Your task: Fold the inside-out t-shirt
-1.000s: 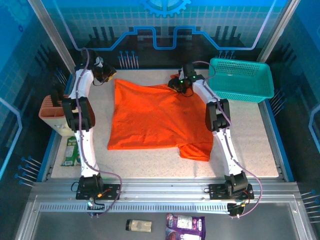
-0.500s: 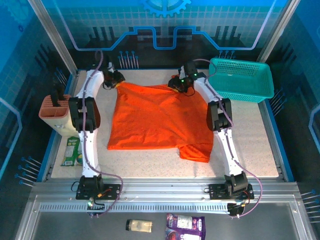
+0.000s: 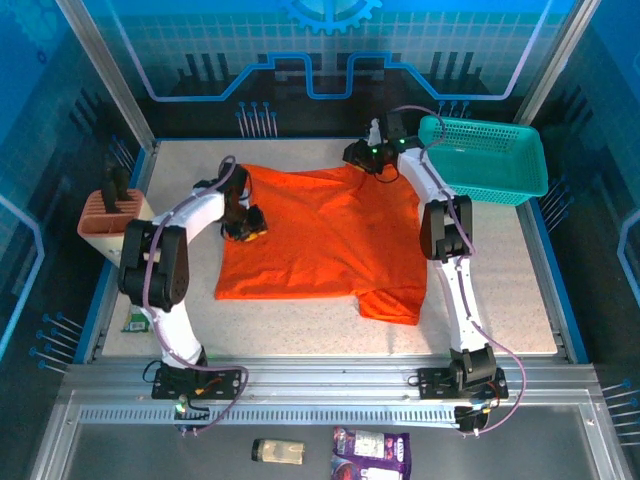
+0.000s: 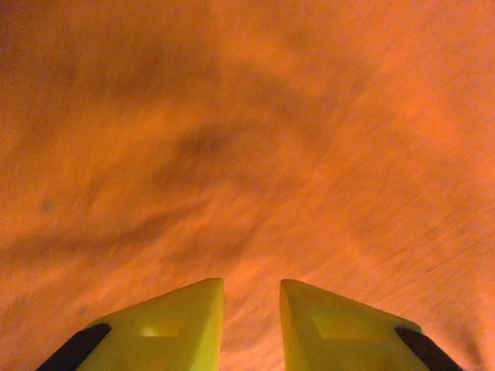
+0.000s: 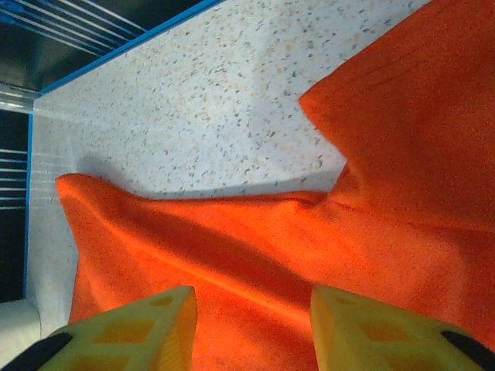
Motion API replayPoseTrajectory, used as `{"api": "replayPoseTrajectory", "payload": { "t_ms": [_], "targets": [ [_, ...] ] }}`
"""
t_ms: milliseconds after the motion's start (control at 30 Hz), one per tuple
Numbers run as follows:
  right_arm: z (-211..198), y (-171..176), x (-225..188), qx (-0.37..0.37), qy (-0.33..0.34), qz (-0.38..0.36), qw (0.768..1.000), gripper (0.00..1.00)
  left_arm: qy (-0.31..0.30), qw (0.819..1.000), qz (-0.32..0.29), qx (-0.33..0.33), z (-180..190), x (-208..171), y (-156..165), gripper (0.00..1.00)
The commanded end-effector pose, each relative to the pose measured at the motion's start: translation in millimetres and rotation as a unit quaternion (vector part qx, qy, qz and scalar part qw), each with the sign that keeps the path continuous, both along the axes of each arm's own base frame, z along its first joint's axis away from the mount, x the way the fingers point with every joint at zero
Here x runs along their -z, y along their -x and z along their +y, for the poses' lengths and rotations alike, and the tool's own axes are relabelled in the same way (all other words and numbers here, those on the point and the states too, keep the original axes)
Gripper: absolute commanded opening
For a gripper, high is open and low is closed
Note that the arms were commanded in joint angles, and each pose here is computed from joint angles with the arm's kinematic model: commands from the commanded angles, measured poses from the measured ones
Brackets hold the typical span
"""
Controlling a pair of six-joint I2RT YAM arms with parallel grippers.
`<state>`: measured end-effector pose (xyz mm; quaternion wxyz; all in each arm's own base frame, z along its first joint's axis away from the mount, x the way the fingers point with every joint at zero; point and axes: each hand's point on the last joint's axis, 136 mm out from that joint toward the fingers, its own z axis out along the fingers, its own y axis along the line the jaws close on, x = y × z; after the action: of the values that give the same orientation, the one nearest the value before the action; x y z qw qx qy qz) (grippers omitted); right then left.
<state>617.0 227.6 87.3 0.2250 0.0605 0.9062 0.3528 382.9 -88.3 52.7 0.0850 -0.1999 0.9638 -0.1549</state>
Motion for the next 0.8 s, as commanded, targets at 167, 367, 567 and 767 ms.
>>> {"api": "replayPoseTrajectory", "payload": {
  "t_ms": [167, 367, 567, 767],
  "targets": [
    [-11, -21, 45, 0.047, -0.027, 0.024, 0.998, 0.44, 0.046, 0.996, 0.063, -0.047, -7, 42, 63, 0.24],
    [-38, -31, 77, 0.116, -0.019, 0.049, 0.992, 0.44, 0.061, 0.990, 0.092, -0.086, -6, 58, 97, 0.23],
    [-46, -39, 81, 0.128, -0.024, 0.043, 0.991, 0.44, 0.063, 0.988, 0.099, -0.103, -3, 64, 111, 0.23],
    [-31, -37, 34, 0.074, -0.055, 0.009, 0.996, 0.43, 0.086, 0.991, 0.054, -0.087, -11, 37, 83, 0.26]
  ]
}}
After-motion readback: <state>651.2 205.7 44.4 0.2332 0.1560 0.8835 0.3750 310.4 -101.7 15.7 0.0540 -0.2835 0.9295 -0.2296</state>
